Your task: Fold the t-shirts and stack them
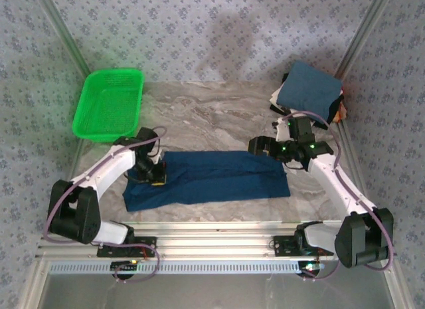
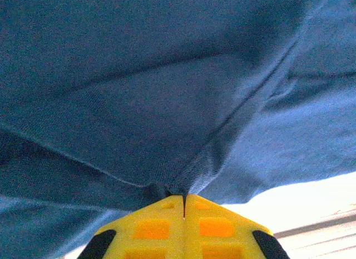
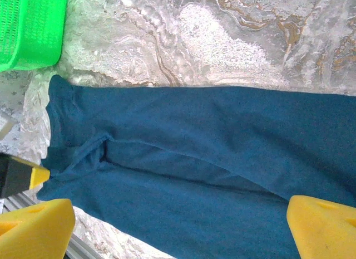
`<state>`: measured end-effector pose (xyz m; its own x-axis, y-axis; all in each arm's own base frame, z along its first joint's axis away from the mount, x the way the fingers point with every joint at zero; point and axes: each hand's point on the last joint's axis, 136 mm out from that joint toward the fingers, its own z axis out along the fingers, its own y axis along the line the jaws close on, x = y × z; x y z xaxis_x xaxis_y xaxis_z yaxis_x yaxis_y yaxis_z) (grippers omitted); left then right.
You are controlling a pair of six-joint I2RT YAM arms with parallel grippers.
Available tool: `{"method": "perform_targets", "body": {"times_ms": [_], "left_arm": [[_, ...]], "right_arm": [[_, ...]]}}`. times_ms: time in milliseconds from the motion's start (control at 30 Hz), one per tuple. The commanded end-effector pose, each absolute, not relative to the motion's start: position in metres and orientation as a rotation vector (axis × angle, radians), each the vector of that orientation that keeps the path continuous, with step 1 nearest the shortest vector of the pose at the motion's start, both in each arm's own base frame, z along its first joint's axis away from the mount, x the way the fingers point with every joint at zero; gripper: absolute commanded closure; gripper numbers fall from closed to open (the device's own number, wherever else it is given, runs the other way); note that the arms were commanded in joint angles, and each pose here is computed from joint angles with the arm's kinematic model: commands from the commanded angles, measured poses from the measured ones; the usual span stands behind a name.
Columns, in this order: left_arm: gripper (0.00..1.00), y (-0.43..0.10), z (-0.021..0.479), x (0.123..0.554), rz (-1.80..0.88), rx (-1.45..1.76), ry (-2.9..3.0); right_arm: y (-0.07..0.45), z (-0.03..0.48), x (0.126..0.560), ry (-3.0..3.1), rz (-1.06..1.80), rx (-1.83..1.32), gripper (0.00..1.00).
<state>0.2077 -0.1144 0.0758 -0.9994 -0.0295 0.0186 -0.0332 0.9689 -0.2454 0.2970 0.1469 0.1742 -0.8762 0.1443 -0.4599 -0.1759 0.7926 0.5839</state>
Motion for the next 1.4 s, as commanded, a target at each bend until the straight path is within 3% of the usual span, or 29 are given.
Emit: {"method": "perform_targets", "body": {"times_ms": [0,400,533,667,800,1000,1367], "left_arm": [[1.0,-0.111,0.082,0.184,0.343,0.147,-3.066],[0.96,-0.112,0.053,0.158,0.129,0.212,-2.937],[0.8,-0.109,0.049,0.16,0.09,0.256,-2.938],[0.5,-0.122,0.076,0.183,0.217,0.248,-3.046],[0.4,-0.151,0.122,0.221,0.406,0.142,-3.201],[0.38,-0.196,0.144,0.273,0.685,0.07,-3.289],[0.4,-0.17,0.079,0.327,0.512,0.289,-3.289]], "right_arm": [[0.146,0.178,0.299,2.487,0.881,-0.044,0.0],[0.143,0.163,0.309,2.528,0.897,-0.012,0.0],[0.141,0.15,0.307,2.579,0.876,0.021,0.0],[0.129,0.126,0.303,2.698,0.774,0.093,0.0],[0.121,0.105,0.297,2.796,0.681,0.174,0.0],[0.111,0.071,0.292,2.909,0.56,0.33,0.0],[0.124,0.063,0.303,2.883,0.61,0.315,0.03]]}}
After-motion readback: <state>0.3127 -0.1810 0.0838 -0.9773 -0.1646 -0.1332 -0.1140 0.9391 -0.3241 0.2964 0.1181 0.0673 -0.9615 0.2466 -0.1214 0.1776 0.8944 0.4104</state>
